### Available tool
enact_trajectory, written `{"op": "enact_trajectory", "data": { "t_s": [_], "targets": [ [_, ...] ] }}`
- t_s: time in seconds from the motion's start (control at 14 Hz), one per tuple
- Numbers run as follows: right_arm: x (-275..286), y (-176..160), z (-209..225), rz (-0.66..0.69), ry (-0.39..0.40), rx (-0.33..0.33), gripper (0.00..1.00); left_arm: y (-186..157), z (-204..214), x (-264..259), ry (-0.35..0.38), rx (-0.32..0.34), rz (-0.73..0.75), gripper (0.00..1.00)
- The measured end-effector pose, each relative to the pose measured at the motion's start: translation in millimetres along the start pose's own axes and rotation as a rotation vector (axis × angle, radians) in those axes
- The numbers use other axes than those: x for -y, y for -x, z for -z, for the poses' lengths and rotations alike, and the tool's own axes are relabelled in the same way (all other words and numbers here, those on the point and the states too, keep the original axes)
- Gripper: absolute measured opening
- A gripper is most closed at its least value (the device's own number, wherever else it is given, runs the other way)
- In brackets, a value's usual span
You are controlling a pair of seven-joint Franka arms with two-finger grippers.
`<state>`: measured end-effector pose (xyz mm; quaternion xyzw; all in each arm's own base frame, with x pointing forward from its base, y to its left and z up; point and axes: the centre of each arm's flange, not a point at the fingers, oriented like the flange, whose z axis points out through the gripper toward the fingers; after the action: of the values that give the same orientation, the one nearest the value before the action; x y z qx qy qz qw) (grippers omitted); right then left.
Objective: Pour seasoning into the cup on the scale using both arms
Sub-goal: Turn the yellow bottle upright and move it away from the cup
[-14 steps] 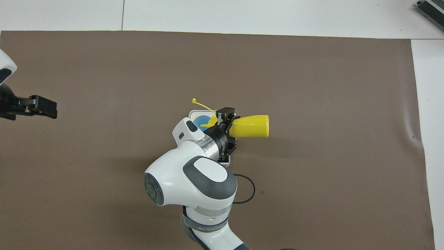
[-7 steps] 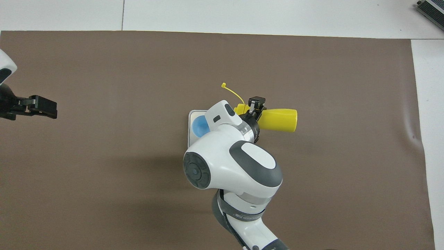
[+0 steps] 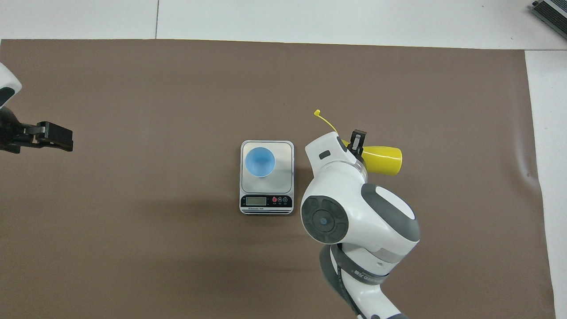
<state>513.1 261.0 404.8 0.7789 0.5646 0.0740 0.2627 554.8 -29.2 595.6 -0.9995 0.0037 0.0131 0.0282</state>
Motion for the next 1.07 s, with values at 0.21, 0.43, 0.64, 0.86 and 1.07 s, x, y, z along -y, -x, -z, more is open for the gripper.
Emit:
{"op": "enact_trajectory", "data": {
  "t_s": [0.21,0.43,0.64,0.86,1.07],
  "targets": [
    [-5,24,-13,-0.031,-0.038,-0.076,0.42,0,0,0,0.0,0.0,0.0,1.0],
    [0,45,-29,-0.075,-0.044,-0.158,0.42,0,0,0,0.0,0.0,0.0,1.0],
    [9,57,-41,-0.117,-0.05,-0.24,0.42,0,0,0,0.0,0.0,0.0,1.0],
    [13,71,-54,-0.15,-0.034,-0.313,0.42,0,0,0,0.0,0.0,0.0,1.0],
    [12,80,-60,-0.169,-0.032,-0.321,0.42,0,0,0,0.0,0.0,0.0,1.0]
  ]
}}
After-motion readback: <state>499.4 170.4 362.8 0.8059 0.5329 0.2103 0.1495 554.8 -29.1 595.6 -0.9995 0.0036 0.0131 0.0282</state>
